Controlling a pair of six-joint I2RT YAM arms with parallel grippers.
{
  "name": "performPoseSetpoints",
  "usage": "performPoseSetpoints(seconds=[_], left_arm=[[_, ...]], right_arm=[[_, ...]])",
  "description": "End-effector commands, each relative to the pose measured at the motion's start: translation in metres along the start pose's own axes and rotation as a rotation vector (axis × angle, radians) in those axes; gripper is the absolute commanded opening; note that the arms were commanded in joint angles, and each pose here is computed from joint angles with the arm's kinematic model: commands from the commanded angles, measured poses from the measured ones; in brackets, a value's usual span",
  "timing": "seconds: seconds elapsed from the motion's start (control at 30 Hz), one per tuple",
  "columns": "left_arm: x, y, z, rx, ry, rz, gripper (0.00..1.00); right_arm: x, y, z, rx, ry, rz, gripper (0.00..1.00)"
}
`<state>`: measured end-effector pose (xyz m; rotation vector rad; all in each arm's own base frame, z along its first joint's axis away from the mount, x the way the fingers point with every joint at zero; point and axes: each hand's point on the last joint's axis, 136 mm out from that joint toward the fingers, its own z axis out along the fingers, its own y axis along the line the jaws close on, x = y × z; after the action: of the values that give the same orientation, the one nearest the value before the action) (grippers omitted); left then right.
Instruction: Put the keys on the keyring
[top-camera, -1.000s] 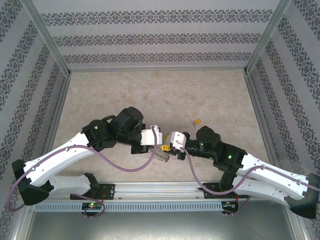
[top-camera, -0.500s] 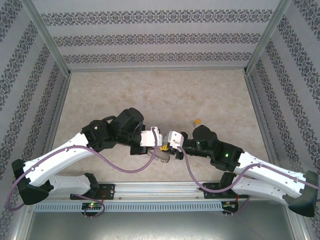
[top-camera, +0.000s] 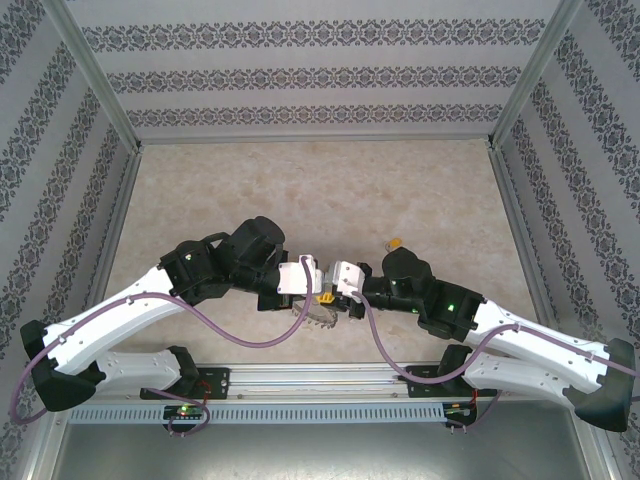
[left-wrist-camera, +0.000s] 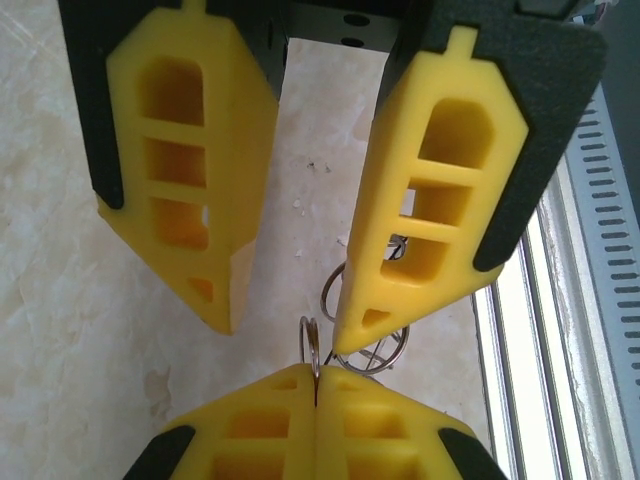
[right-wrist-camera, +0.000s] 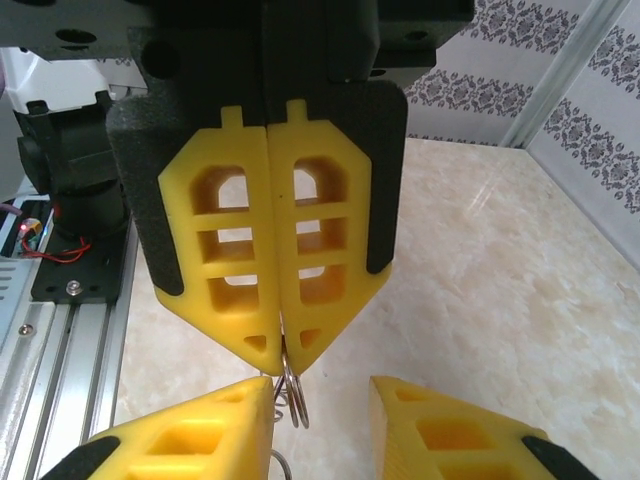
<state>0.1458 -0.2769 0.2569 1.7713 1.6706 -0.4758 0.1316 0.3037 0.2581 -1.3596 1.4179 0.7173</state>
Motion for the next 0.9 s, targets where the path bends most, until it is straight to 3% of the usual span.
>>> performPoseSetpoints(seconds=[0.0,0.5,0.87], left_arm=[[-0.023,0.0,-0.002,-0.01,-0.088,0.053,0.0],[-0.028,-0.004,-0.01,-0.013,-0.135,0.055,0.0],[-0.03,-0.004,-0.012,-0.015,-0.147,0.058,0.0]], right_arm=[[-0.005,0.012,0.003,-0.067,-0.011,-0.008,0.3],[-0.002,0.02,-0.003,-0.105,-0.027,-0.003,0.24],[-0.002,0.022,-0.005,-0.115,-0.03,-0.011,0.03]])
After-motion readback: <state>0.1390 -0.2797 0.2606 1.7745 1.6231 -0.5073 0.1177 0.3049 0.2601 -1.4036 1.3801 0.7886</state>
